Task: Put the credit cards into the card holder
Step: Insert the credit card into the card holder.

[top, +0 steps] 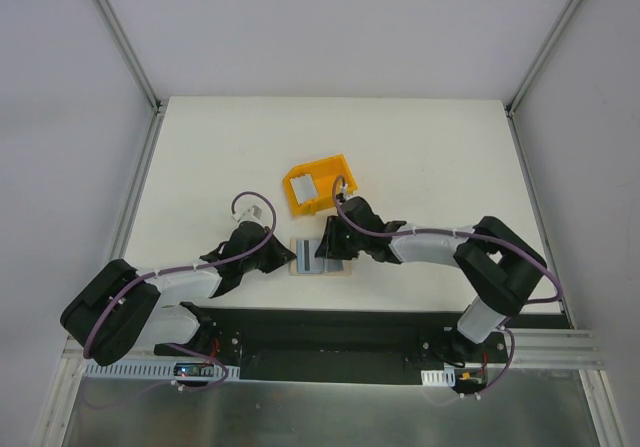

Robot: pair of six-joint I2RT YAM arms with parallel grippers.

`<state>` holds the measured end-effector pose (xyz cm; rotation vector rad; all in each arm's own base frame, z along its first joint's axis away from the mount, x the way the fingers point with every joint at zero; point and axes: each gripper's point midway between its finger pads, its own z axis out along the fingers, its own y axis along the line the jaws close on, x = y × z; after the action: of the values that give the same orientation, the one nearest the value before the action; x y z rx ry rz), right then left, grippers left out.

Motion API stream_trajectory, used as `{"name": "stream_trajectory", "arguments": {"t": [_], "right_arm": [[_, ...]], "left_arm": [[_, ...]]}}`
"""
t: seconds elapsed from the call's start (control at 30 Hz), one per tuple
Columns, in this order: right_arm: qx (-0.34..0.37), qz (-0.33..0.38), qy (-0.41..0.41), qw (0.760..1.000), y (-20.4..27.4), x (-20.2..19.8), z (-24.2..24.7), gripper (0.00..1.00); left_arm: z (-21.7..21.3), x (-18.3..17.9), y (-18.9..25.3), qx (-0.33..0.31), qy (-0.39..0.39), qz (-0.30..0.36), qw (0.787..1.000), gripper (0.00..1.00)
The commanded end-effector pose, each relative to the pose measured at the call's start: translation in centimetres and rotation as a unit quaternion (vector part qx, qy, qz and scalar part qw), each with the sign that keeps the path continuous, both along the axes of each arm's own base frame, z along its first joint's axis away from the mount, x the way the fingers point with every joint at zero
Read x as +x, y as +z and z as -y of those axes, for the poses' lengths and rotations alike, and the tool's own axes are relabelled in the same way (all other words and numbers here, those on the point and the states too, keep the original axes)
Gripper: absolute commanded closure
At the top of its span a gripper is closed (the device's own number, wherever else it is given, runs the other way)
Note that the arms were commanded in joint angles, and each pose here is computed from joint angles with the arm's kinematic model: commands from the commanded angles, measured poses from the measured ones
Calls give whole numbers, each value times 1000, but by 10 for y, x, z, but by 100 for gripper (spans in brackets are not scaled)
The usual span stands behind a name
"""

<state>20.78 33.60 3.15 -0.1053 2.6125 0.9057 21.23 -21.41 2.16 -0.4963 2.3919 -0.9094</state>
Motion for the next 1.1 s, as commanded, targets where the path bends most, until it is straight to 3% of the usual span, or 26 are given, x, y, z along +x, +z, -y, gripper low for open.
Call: {"name": "stream_trajectory", "arguments": {"t": [0.0, 0.37, 0.57, 0.83, 1.07], "right_arm": [[21, 20, 32, 999, 20, 2, -23, 70], [15, 9, 53, 998, 21, 1, -35, 72], [-23, 58, 51, 997, 34, 12, -17, 62], [-72, 128, 111, 983, 47, 3, -8, 47], [-137, 171, 169, 961, 39, -13, -13, 44]], "left_arm": [[1, -2, 3, 5, -16, 11, 1000, 100], [6, 2, 17, -1, -31, 35, 999, 100], [4, 2, 19, 1, -27, 39, 999, 100], [5, 3, 24, 1, -30, 43, 999, 100], [5, 3, 24, 3, -32, 40, 999, 100]]}}
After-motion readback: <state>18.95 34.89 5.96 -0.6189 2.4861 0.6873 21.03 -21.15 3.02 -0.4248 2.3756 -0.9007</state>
